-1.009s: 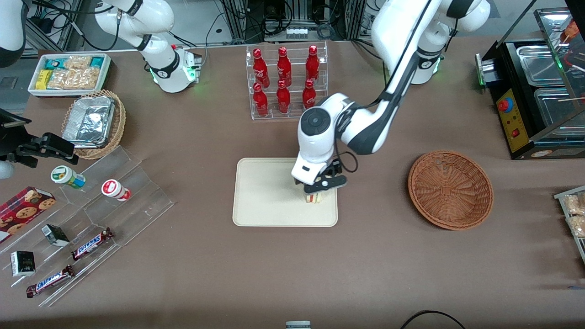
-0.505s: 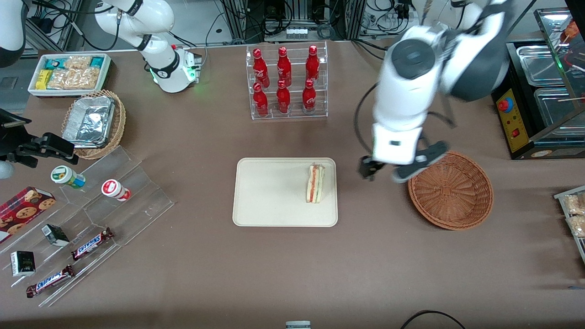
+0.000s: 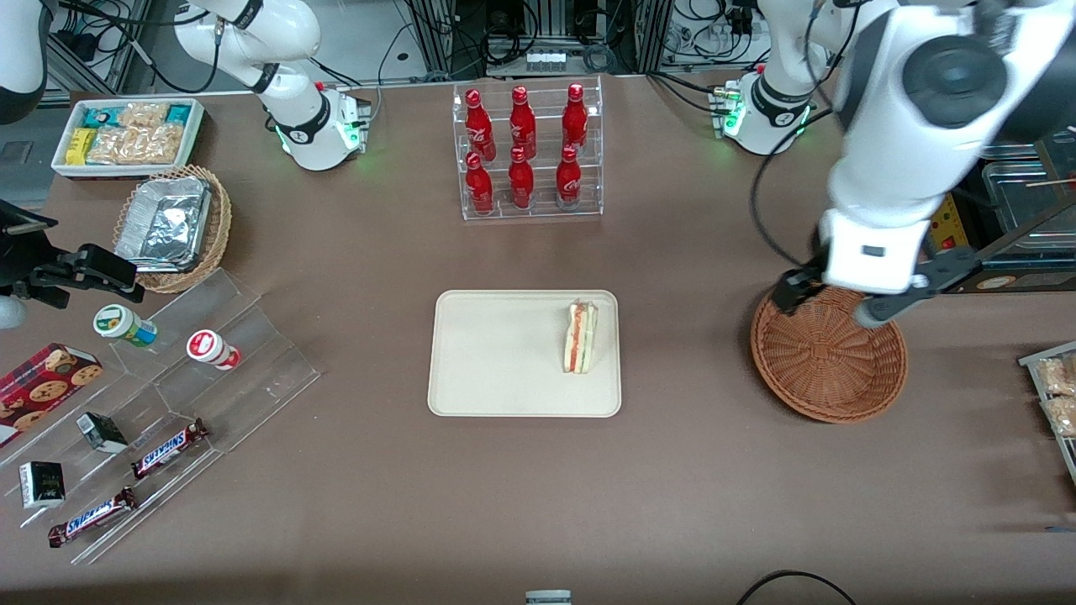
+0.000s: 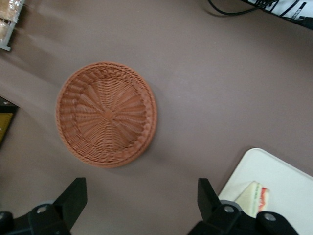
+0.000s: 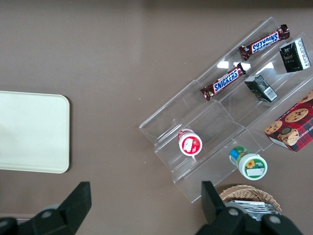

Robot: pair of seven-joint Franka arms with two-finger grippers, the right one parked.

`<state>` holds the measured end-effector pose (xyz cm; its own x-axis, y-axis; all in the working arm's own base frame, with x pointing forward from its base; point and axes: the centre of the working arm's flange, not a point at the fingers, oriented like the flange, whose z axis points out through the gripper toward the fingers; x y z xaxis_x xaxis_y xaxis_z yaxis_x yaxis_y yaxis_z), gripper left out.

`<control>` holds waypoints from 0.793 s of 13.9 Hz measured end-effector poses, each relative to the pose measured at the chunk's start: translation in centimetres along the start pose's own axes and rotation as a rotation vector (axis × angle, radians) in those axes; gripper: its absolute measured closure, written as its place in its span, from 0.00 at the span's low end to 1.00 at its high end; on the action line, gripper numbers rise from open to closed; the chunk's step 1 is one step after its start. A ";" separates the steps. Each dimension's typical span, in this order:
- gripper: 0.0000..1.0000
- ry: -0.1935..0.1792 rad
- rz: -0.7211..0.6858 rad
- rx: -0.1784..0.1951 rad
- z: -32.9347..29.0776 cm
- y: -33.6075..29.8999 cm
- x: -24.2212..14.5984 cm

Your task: Place sandwich from basket to tray

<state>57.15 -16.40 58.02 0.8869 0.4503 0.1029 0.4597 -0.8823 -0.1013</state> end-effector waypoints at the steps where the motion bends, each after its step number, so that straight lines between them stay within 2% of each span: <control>1: 0.00 -0.012 0.011 -0.003 0.1 -1.9 0.6; 3: 0.00 -0.044 0.029 -0.019 0.6 -5.7 2.2; 6: 0.00 -0.087 0.076 -0.064 1.0 -10.0 4.0; 11: 0.00 -0.114 0.136 -0.099 1.2 -11.0 3.7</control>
<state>55.42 -4.84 58.32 0.9424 0.3339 -0.0182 0.3338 -0.9426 -0.0085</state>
